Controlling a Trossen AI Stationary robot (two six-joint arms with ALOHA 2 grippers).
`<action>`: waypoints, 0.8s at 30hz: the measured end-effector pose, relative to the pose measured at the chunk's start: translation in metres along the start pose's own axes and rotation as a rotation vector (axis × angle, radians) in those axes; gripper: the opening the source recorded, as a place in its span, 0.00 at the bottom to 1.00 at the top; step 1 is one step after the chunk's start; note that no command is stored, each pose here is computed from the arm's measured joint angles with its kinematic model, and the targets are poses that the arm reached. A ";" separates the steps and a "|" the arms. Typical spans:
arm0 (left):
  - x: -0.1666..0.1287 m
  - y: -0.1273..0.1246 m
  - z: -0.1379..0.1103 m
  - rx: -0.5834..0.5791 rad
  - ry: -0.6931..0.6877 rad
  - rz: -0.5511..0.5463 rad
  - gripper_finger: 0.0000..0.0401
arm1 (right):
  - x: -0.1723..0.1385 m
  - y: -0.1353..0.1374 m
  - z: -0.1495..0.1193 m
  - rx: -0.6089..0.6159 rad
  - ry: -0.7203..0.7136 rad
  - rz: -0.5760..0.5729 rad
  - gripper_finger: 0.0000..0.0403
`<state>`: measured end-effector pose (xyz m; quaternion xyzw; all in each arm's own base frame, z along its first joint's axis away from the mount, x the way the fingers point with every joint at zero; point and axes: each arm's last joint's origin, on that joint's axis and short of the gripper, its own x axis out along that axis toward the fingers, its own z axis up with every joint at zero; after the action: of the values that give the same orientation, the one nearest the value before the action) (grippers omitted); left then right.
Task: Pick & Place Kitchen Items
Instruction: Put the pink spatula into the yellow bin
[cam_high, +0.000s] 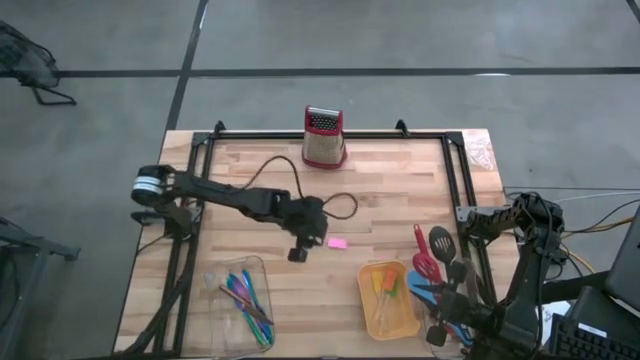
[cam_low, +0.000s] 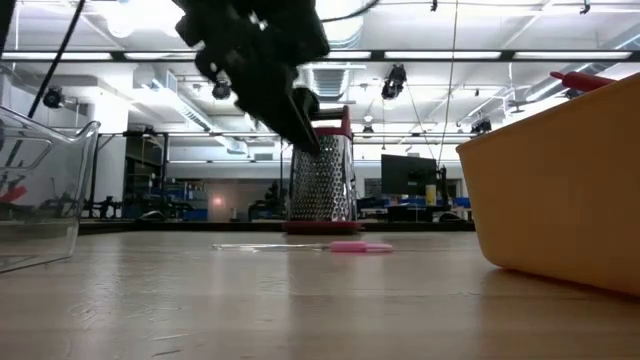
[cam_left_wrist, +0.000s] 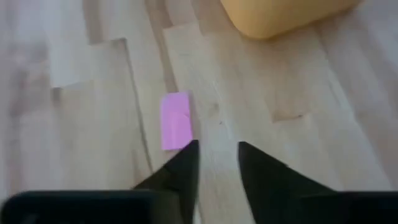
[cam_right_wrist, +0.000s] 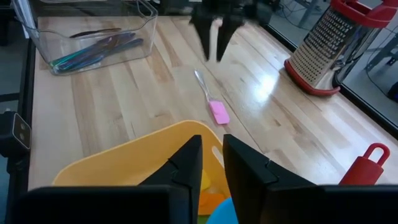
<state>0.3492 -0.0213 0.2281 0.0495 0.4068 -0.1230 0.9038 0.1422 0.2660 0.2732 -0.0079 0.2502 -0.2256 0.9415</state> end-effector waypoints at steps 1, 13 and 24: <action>0.007 -0.001 -0.001 0.015 0.001 -0.004 0.32 | 0.000 0.000 0.000 0.000 0.000 0.000 0.15; 0.086 0.008 -0.017 0.043 -0.017 0.020 0.66 | 0.000 0.000 0.000 0.004 -0.001 0.002 0.18; 0.109 0.020 -0.030 0.031 0.037 0.073 0.65 | 0.000 0.001 0.001 0.013 -0.025 0.008 0.24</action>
<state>0.4026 -0.0158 0.1270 0.0808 0.4195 -0.0953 0.8991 0.1431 0.2669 0.2736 -0.0037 0.2372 -0.2235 0.9454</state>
